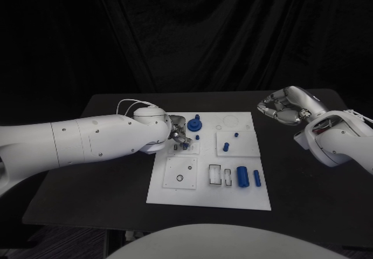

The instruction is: Assemble the parts on the task board

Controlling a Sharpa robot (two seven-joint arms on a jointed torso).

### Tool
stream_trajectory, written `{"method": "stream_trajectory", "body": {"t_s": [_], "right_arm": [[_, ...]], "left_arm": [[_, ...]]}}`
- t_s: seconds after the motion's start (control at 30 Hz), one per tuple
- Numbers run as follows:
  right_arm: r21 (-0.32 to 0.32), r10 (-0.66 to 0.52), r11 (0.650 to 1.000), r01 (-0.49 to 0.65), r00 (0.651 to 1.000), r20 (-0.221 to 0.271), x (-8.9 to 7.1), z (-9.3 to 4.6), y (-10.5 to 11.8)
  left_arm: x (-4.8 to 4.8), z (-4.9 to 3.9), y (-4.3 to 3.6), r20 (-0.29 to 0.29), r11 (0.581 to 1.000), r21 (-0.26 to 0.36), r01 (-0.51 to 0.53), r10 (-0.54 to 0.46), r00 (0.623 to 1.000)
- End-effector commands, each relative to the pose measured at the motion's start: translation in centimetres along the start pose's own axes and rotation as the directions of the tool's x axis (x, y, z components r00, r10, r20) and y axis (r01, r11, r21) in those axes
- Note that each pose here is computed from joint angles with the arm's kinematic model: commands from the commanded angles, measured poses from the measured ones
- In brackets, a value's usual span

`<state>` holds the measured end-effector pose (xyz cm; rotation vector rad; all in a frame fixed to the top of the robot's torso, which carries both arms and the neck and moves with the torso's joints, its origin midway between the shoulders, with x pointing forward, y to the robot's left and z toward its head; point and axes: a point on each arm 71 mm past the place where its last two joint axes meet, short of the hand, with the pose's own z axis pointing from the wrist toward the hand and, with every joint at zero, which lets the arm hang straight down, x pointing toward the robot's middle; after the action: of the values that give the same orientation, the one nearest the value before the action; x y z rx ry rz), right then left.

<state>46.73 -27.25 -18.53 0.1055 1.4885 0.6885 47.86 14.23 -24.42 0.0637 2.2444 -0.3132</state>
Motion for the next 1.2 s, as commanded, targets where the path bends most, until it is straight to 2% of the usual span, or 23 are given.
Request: {"method": "stream_trajectory", "body": {"t_s": [0.03,0.3,0.6,0.9,1.2], "right_arm": [[0.016,-0.006,1.0,0.006,1.0,-0.007,0.1,-0.1,-0.2],[0.018,-0.006,1.0,0.006,1.0,-0.009,0.1,-0.1,-0.2],[0.021,-0.006,1.0,0.006,1.0,-0.01,0.1,-0.1,-0.3],[0.022,-0.006,1.0,0.006,1.0,-0.007,0.0,-0.2,-0.3],[0.024,-0.007,1.0,0.007,1.0,-0.005,0.0,-0.2,-0.4]], "left_arm": [[-0.04,-0.17,0.12,0.024,1.0,0.008,0.019,-0.019,1.0],[0.13,-0.62,0.83,0.027,1.0,-0.007,0.029,-0.029,0.999],[0.74,-0.64,1.36,0.03,0.999,-0.024,0.045,-0.045,0.999],[1.67,-0.45,1.4,0.029,0.998,-0.02,0.061,-0.06,0.998],[1.88,-0.39,1.44,0.045,0.997,-0.01,0.077,-0.076,0.996]]}}
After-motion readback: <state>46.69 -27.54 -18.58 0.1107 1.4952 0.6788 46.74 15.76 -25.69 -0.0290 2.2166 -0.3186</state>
